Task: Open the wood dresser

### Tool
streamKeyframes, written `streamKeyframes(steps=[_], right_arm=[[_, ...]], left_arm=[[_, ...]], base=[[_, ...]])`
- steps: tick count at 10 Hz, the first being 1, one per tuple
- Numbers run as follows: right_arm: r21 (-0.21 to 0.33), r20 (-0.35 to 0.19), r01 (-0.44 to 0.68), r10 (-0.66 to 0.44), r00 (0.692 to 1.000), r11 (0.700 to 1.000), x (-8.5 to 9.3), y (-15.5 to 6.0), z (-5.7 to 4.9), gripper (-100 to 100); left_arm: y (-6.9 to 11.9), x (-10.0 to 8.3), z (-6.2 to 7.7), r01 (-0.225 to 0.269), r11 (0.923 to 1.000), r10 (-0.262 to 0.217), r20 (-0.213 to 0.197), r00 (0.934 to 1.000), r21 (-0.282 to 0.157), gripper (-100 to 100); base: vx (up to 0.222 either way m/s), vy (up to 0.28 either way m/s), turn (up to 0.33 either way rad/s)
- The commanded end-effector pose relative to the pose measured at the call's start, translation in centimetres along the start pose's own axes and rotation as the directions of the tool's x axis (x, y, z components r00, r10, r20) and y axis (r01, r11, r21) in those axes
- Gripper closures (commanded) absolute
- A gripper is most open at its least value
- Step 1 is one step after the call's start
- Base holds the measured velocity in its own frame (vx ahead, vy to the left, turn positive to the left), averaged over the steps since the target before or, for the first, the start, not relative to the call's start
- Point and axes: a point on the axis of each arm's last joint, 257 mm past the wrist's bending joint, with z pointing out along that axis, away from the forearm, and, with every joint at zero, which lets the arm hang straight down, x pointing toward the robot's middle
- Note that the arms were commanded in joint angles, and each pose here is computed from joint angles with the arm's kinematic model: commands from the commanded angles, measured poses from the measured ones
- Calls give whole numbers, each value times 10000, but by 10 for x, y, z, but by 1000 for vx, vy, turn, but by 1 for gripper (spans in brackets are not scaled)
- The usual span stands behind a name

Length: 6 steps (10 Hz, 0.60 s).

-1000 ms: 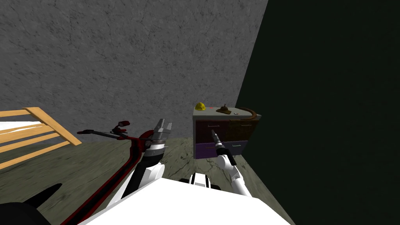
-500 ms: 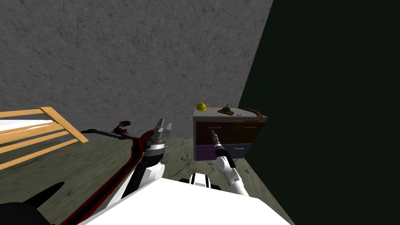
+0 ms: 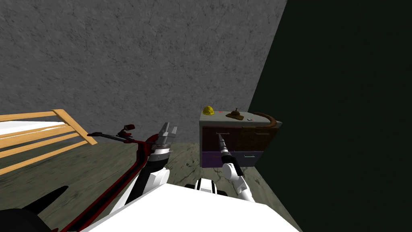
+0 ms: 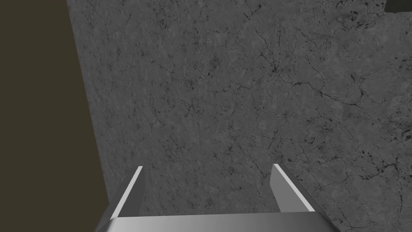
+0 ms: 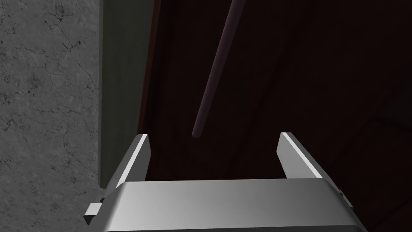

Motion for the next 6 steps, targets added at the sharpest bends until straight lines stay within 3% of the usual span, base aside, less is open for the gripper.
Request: streamKeyframes(steps=[1,6], right_arm=[[77,-109,-766,767,9970,9970,-3,-3,-5,-100],[279,-410,-2503,2513,9670,9678,-23,-19,-7,-100]], left_arm=[[0,0,0,0,10000,0,0,10000,0,0],[0,0,0,0,10000,0,0,10000,0,0]], base=[[61,-13,70],[53,-17,47]])
